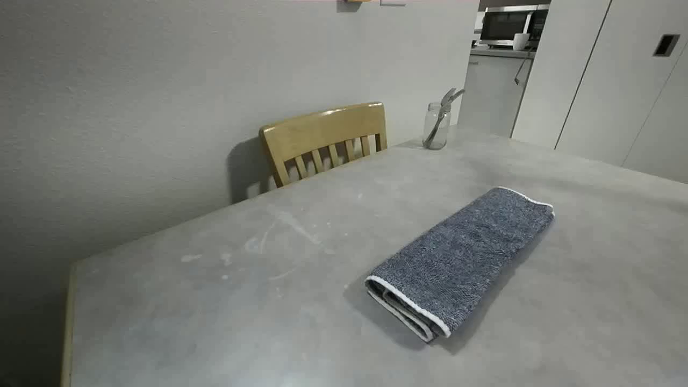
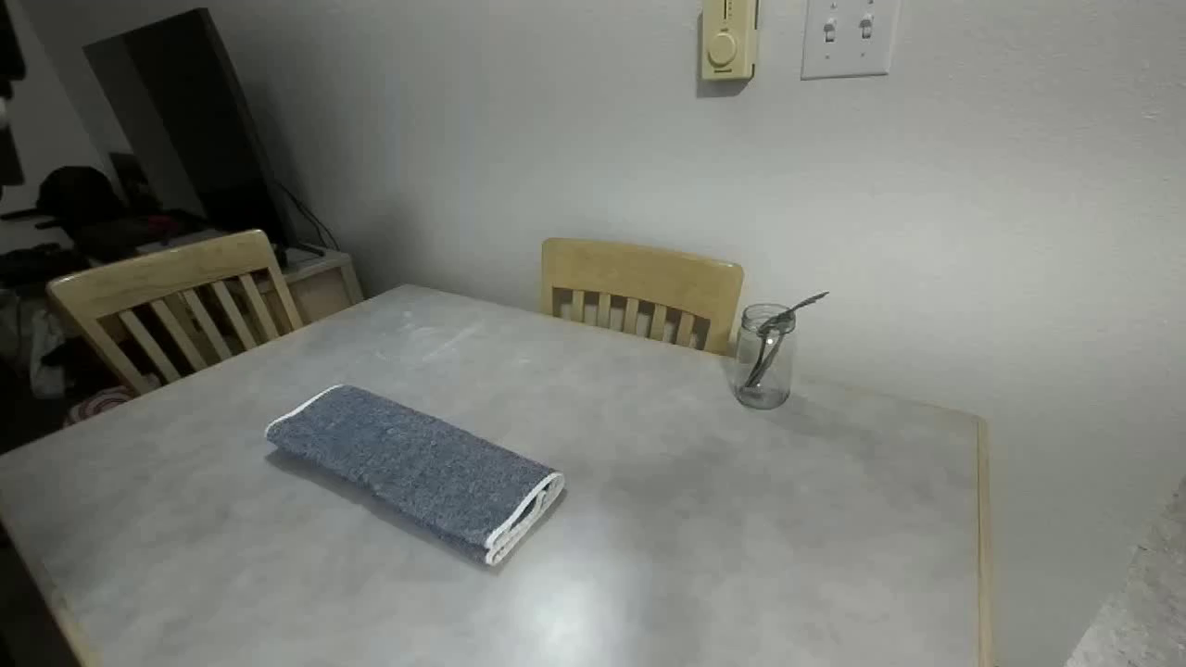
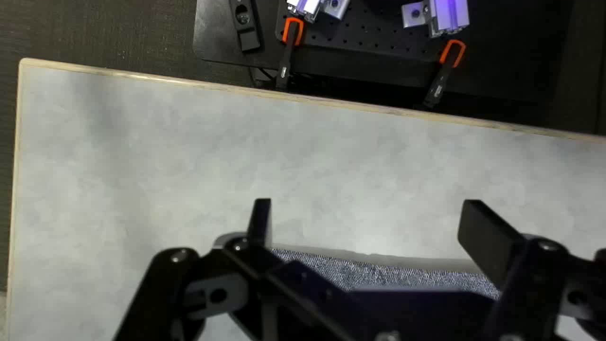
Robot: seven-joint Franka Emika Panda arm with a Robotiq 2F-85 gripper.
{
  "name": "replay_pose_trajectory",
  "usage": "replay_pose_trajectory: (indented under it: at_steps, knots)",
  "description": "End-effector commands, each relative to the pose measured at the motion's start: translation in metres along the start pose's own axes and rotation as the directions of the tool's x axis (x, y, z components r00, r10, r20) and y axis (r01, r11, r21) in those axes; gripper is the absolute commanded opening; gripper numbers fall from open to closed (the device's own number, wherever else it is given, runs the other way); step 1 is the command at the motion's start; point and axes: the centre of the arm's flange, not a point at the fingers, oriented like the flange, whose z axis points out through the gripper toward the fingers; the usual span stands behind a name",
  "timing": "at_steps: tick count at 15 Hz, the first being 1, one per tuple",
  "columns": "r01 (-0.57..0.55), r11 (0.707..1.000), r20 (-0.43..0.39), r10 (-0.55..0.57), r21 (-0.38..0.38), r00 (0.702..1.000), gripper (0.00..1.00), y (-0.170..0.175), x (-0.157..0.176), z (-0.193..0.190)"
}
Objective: Fold up the grey towel on the table.
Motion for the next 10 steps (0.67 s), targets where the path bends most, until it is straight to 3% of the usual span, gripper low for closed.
replay_pose_trajectory:
  at_steps: [1, 6, 10]
  knots:
    - [0.0, 1.0, 0.0, 0.0, 0.0, 1.0, 1.0, 0.0, 0.0, 0.0]
    - [0.01, 1.0, 0.006, -0.01, 0.018, 1.0, 1.0, -0.005, 0.02, 0.007]
    - [0.011, 0.998, 0.009, -0.012, 0.061, 1.0, 1.0, -0.015, 0.058, 0.025]
